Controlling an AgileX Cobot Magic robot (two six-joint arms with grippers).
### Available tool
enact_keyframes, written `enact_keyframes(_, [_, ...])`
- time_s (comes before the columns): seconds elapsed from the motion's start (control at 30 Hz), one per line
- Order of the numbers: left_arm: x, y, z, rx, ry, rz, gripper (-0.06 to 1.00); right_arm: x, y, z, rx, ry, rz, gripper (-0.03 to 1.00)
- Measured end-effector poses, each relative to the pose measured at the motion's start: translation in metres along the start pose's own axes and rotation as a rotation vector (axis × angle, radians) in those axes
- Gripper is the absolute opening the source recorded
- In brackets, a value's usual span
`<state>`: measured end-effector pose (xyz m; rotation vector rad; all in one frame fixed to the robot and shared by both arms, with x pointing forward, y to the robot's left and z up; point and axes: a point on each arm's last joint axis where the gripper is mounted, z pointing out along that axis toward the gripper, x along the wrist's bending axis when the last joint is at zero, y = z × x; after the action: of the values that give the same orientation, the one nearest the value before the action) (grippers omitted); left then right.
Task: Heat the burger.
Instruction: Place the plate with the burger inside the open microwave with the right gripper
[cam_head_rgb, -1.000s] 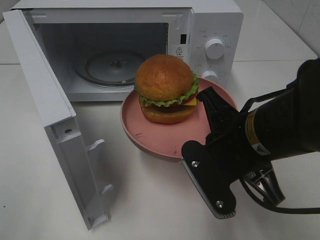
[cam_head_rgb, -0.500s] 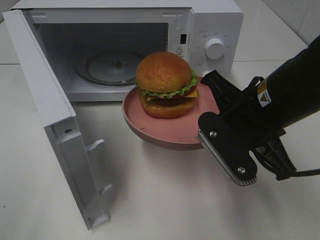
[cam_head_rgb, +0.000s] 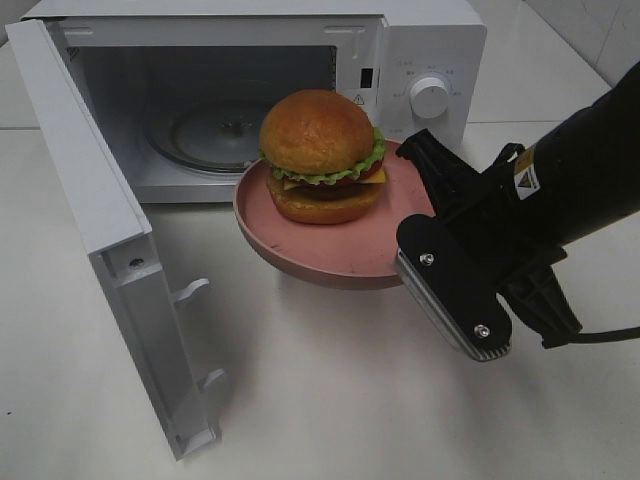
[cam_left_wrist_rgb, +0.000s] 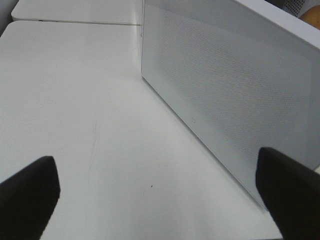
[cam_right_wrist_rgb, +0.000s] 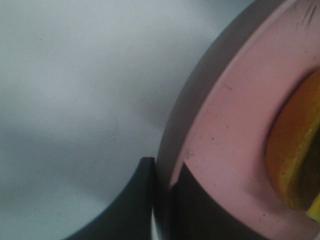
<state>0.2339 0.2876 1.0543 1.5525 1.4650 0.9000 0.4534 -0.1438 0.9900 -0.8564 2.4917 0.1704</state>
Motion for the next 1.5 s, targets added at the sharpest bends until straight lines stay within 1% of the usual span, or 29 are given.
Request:
enact_keyframes(0.13, [0.0,0.0,0.0,0.0,0.0,0.0,0.99,-0.005,0.002,0.01,-0.018,-0.034,0.005,0.07])
enact_keyframes(0.27, [0.0,0.0,0.0,0.0,0.0,0.0,0.99,-0.008,0.003,0.017,-0.029,-0.031,0.007,0.07])
enact_keyframes(0.37, [0.0,0.0,0.0,0.0,0.0,0.0,0.99,-0.014,0.005,0.021,-0.039,-0.033,-0.002,0.07])
enact_keyframes(0.4, [0.0,0.0,0.0,0.0,0.0,0.0,0.99,-0.021,0.008,0.024,-0.049,-0.037,-0.009,0.07])
enact_keyframes(0.43, [0.0,0.0,0.0,0.0,0.0,0.0,0.99,-0.021,0.008,0.024,-0.049,-0.037,-0.009,0.07])
enact_keyframes(0.5, [0.0,0.0,0.0,0.0,0.0,0.0,0.99,-0.03,0.012,0.029,-0.059,-0.046,-0.021,0.07])
enact_keyframes(0.73, [0.0,0.0,0.0,0.0,0.0,0.0,0.99,-0.043,0.015,0.042,-0.065,-0.041,-0.02,0.07])
enact_keyframes(0.87, [0.0,0.0,0.0,0.0,0.0,0.0,0.99,-0.057,0.015,0.051,-0.066,-0.046,-0.019,0.07])
enact_keyframes(0.9, [0.0,0.0,0.0,0.0,0.0,0.0,0.99,-0.057,0.015,0.051,-0.066,-0.046,-0.019,0.07])
enact_keyframes(0.93, [0.0,0.0,0.0,0.0,0.0,0.0,0.99,-0.063,0.015,0.054,-0.066,-0.046,-0.02,0.07])
enact_keyframes(1.1, [0.0,0.0,0.0,0.0,0.0,0.0,0.99,-0.072,0.016,0.062,-0.067,-0.035,-0.021,0.07])
enact_keyframes(1.13, [0.0,0.0,0.0,0.0,0.0,0.0,0.99,-0.077,0.016,0.065,-0.067,-0.039,-0.022,0.07])
enact_keyframes(1.4, [0.0,0.0,0.0,0.0,0.0,0.0,0.99,-0.091,0.016,0.077,-0.067,-0.046,-0.023,0.07])
enact_keyframes(1.5, [0.0,0.0,0.0,0.0,0.0,0.0,0.99,-0.096,0.016,0.081,-0.065,-0.036,-0.029,0.07])
